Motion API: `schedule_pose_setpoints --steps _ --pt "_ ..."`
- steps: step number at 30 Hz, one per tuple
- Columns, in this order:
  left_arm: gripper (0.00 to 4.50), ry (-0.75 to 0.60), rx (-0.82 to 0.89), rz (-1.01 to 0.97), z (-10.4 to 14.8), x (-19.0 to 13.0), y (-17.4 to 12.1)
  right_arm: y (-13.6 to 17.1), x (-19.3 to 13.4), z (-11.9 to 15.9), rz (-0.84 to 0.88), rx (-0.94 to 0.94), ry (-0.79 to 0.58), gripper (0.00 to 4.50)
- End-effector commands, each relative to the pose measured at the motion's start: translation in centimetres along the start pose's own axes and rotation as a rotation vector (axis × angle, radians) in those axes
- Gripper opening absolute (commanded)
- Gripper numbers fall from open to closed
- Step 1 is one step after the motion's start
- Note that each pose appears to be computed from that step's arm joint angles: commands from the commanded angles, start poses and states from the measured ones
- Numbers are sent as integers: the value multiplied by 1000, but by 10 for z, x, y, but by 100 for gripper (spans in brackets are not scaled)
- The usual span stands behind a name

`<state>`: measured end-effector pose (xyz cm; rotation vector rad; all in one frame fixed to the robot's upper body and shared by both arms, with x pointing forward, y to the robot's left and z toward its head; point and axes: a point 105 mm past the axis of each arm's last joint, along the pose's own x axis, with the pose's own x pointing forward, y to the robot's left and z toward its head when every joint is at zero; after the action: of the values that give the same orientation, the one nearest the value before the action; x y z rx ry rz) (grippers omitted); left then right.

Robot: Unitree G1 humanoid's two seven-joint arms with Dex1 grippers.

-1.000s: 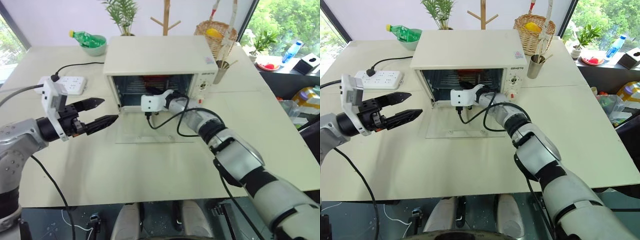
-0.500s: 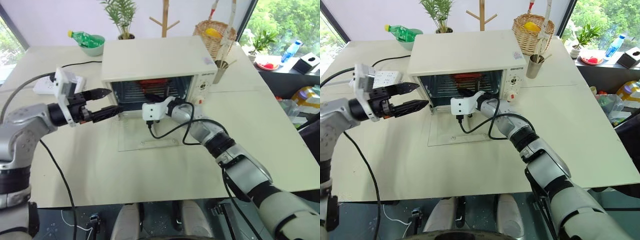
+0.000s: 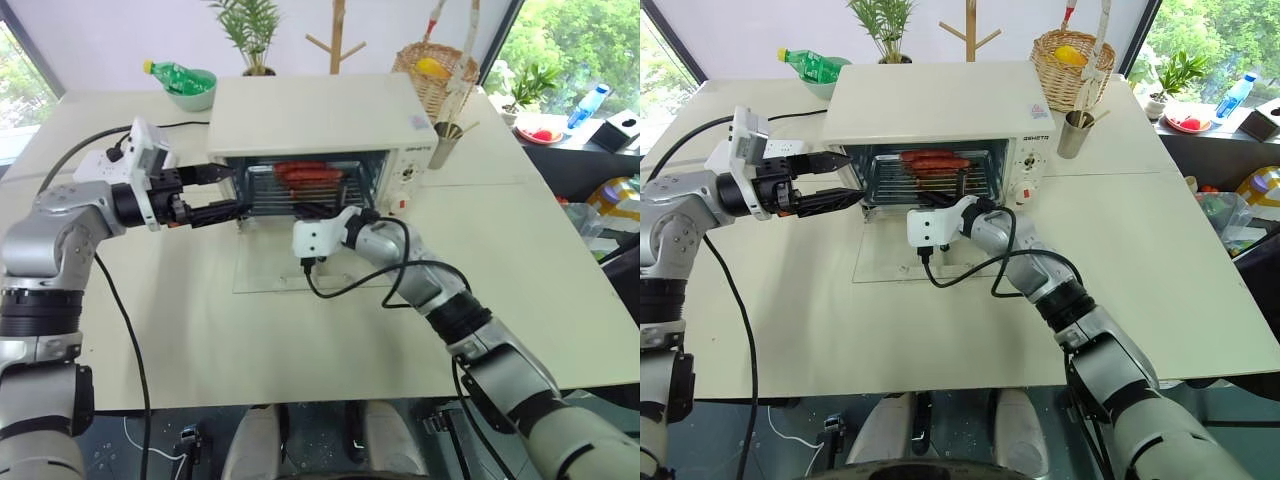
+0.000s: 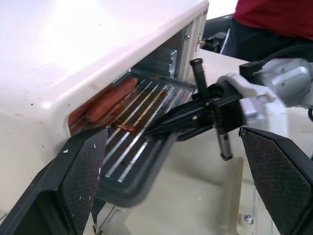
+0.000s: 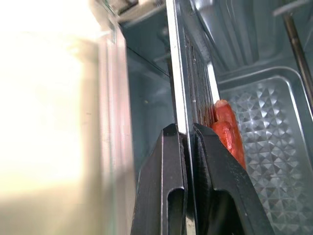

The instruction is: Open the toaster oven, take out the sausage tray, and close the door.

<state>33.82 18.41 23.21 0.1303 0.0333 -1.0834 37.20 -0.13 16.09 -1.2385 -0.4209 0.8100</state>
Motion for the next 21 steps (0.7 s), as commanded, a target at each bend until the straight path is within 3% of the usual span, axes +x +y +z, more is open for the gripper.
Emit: schedule_pose_setpoints --steps 1,13,21 --pt "450 -5 37 18 9 -2 3 -9 -15 24 -26 25 -97 5" --pt "450 9 37 -10 9 0 1 4 -58 27 -25 -1 -120 5" --pt "450 25 18 -43 7 -3 -4 12 -81 37 -31 -120 -217 5"
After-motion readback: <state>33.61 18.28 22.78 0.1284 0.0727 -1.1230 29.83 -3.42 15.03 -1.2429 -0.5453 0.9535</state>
